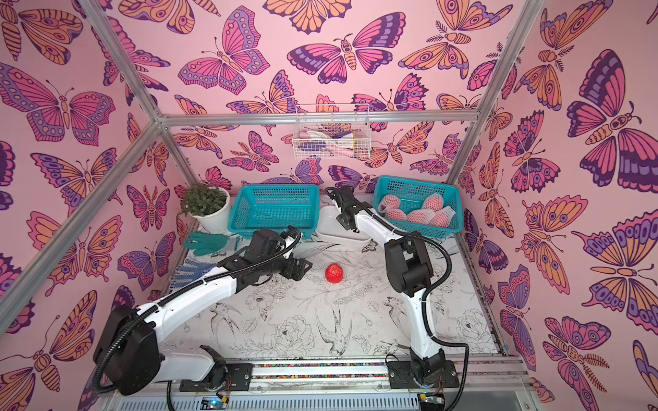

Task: Remove foam nets from apples
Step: Place the foam net into the storage box.

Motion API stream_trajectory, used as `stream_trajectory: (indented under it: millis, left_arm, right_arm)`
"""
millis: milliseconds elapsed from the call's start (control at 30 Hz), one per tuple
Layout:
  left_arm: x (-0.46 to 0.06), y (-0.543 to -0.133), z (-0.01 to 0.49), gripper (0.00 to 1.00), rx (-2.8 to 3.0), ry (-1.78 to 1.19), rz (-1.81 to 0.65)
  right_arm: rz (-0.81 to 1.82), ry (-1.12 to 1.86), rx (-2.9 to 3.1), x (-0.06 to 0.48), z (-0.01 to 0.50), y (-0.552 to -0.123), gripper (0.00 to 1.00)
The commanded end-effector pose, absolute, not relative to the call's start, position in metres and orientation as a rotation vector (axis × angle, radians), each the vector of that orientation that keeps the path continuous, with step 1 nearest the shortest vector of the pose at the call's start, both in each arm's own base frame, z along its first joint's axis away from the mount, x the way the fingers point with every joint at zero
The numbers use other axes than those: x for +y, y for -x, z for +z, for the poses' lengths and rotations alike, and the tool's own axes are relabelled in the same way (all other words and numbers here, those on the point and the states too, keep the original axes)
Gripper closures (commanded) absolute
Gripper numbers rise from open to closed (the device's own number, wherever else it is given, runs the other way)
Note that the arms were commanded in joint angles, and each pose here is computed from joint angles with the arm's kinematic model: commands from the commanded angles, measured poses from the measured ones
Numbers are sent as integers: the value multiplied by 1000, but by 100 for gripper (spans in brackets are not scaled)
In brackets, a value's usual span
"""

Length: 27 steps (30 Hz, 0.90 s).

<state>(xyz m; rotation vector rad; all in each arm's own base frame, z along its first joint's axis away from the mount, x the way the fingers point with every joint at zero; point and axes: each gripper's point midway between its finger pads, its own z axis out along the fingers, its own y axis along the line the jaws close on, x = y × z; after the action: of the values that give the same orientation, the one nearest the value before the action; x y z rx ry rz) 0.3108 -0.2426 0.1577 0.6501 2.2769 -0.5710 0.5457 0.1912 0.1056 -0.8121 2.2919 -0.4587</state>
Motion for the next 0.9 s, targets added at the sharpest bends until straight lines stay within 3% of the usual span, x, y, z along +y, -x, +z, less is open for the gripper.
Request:
stream_trajectory:
  millis: [0,100,333,867]
  left_arm:
    - [-236,-311,147,8,2315,-677,-520]
    - [-236,-312,146,8,2322,-684,-512]
    - [-234,-312,148,9,2335,-680,-494]
    - [-219,-295,149,9,2357,-662,-474]
  right_arm:
    - [-518,848,2316,185,99,-547,86]
    - [-498,862,2336,188,89,-545,81]
    - [-394,846,2362,199,86,-539,58]
    - [-186,891,2400,223,100,-516,35]
